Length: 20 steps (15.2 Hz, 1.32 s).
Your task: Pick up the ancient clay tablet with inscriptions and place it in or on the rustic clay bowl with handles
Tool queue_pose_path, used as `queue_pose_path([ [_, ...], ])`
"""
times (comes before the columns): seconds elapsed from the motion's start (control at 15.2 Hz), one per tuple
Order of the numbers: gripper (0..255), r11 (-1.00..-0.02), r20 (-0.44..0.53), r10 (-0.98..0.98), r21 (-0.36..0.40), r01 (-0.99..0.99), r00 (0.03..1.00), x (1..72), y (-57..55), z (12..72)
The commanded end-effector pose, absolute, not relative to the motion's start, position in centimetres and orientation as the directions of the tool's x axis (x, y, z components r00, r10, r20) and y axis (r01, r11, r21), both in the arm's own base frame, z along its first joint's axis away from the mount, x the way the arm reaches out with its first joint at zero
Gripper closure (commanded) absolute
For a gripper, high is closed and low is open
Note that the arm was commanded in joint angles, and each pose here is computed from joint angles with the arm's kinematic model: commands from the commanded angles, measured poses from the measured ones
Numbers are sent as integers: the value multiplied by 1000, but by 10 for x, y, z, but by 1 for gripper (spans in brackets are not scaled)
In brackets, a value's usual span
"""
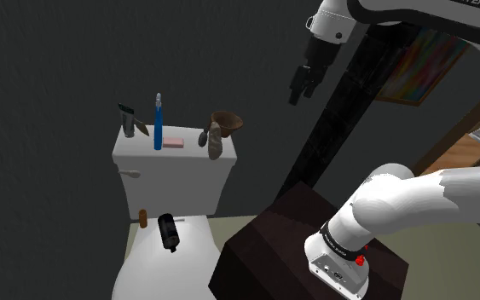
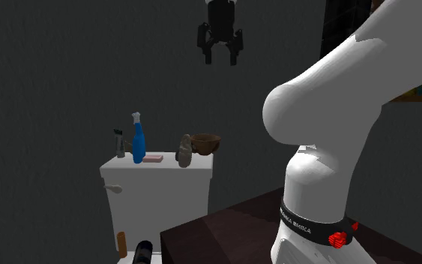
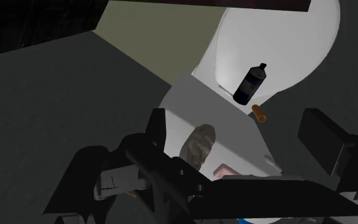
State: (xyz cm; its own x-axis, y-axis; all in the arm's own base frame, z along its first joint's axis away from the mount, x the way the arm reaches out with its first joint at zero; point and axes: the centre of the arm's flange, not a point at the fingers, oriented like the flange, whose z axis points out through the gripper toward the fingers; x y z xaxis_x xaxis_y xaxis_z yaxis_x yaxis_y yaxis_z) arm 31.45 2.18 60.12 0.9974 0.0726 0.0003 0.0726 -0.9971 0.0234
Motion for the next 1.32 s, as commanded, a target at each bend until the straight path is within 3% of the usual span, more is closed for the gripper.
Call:
queue_pose_path([
  [0.0, 0, -997, 0, 73, 23, 73, 997, 315, 22, 601],
  [1.25, 0, -977, 182, -201, 37, -211, 962, 453, 50, 412],
])
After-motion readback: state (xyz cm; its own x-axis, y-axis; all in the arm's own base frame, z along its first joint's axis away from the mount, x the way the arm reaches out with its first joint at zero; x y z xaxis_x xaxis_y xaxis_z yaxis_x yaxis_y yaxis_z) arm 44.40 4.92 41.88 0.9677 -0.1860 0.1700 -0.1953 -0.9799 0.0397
